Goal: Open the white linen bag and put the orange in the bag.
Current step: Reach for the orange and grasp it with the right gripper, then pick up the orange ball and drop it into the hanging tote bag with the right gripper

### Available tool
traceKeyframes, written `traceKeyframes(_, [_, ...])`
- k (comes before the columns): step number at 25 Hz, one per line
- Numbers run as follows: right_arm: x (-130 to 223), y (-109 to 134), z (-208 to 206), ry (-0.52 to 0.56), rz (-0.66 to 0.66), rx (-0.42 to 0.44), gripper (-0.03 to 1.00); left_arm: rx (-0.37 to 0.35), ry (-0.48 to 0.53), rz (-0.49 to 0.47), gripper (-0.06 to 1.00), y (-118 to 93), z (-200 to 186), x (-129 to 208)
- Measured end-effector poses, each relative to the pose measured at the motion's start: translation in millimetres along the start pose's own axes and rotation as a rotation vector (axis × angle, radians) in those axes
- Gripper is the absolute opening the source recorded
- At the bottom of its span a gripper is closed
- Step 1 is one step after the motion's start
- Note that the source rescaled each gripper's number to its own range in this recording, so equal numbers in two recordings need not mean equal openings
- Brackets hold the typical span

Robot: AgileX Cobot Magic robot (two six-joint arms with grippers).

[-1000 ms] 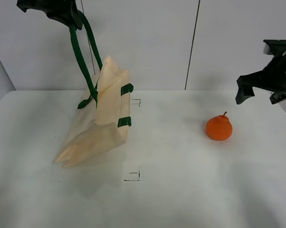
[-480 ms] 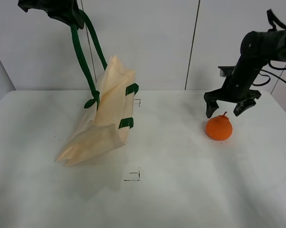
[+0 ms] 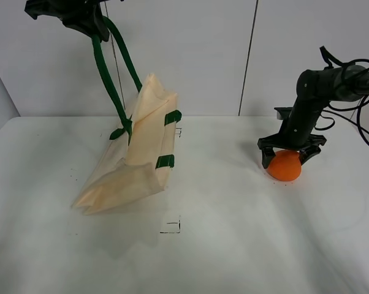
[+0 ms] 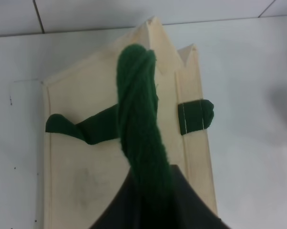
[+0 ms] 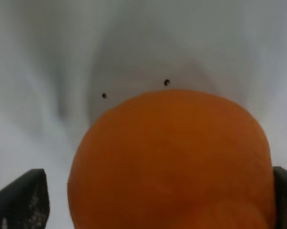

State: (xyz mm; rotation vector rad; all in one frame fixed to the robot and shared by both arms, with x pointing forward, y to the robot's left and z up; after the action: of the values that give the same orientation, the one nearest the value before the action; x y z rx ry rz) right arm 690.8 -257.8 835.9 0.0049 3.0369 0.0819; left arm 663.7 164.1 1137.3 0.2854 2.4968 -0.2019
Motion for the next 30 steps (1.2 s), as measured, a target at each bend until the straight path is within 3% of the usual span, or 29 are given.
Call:
traceKeyframes(3, [-0.5,-0.7,-0.1,-0.003,0.014,0.005,0.94,0.0,0.0,0.0,0.0,0.0,0.0,0.0])
traceKeyframes(5, [-0.5,-0.8,-0.1,-0.003,0.021,0.005,0.84,0.0,0.0,0.001,0.0,0.0,0.0,0.0])
traceKeyframes(7, [-0.5,-0.9,-0.1,-0.003,0.023,0.006,0.58,0.0,0.0,0.002,0.0,0.0,0.0,0.0])
traceKeyframes(9, [-0.9,-0.8,-1.0,-0.006,0.024,0.005,0.15,0.0,0.0,0.002,0.0,0.0,0.0,0.0])
traceKeyframes(10, [-1.6,-0.6,-3.3,-0.01,0.023,0.005,0.04,0.0,0.0,0.007,0.0,0.0,0.0,0.0])
traceKeyframes(11, [-3.1,-0.4,-6.7,-0.019,0.023,0.004,0.0,0.0,0.0,0.012,0.0,0.0,0.0,0.0])
traceKeyframes(16, [-19.4,7.1,-45.0,-0.086,0.032,-0.03,0.0,0.0,0.0,0.025,0.0,0.0,0.0,0.0])
traceKeyframes(21, [-44.1,38.7,-134.9,-0.25,0.053,-0.197,0.0,0.0,0.0,0.026,0.0,0.0,0.0,0.0])
traceKeyframes(25, [-50.1,84.7,-179.8,-0.337,-0.017,-0.327,0.0,0.0,0.0,0.027,0.0,0.0,0.0,0.0])
traceKeyframes(30, [-38.1,160.5,-193.7,-0.361,-0.114,-0.463,0.0,0.0,0.0,0.028,0.0,0.0,0.0,0.0])
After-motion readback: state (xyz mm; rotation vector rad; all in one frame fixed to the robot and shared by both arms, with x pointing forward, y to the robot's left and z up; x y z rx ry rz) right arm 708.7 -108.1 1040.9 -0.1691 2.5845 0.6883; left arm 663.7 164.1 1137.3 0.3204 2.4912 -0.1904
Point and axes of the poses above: a point on each arm's last joint axis where the gripper is mounted, z pointing out along that axis toward the gripper, y along the wrist's bending axis when the last joint is at zero, x = y × z, the point moved 7 cm from there along z, pointing out along that axis toward the gripper, and after that the axes turned 7 degrees about z, right-handed, at the moved point
